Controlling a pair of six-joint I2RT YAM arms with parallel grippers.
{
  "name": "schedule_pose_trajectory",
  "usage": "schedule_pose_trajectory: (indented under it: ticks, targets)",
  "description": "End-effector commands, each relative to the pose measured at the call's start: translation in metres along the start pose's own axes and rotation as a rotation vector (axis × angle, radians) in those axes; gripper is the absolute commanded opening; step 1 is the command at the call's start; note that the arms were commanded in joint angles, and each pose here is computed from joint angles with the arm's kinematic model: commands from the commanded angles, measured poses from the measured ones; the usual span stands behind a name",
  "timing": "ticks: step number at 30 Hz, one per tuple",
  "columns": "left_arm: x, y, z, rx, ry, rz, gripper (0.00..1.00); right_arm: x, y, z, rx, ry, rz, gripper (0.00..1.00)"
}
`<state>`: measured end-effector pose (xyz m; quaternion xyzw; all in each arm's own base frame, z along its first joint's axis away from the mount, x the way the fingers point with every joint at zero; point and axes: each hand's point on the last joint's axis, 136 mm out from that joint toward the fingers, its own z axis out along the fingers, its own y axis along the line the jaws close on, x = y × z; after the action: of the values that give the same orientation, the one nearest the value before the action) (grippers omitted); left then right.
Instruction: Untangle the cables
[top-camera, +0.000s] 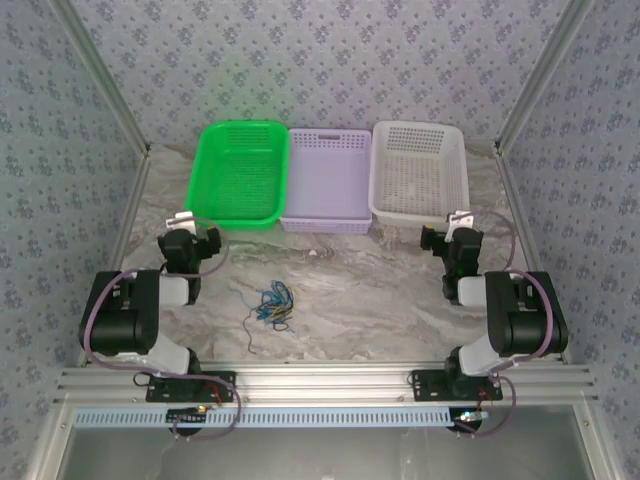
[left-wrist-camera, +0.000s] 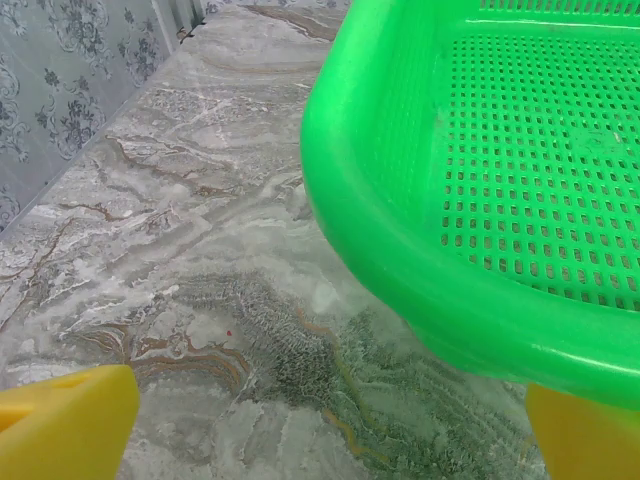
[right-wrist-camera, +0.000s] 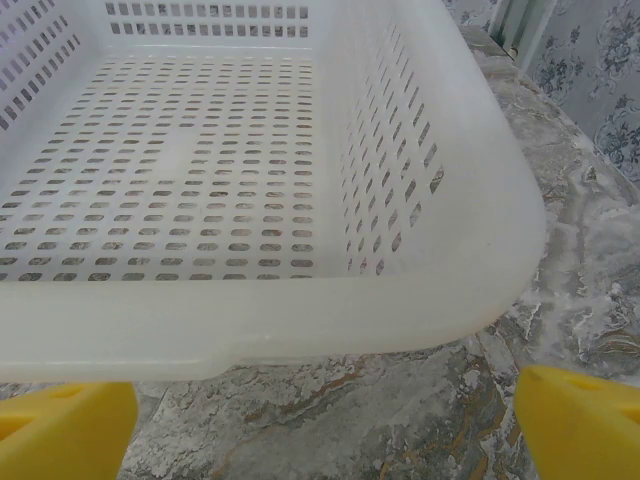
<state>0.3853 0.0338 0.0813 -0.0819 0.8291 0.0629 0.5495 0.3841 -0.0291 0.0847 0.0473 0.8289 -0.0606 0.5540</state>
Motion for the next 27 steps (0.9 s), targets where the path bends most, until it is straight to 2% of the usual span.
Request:
schedule_pose_trajectory:
  ticks: [1,27]
  targets:
    - [-0.0117,-0.0052,0.0034,0.021,-0.028,0.007,0.99,-0.0013,0.0000,0.0033,-0.001,0.004,-0.006,0.99]
    - [-0.0124,-0.0053,0.0023,0.023,-0.034,0.007,0.99,-0.0025,-0.0004,0.0025,0.001,-0.003,-0.005,0.99]
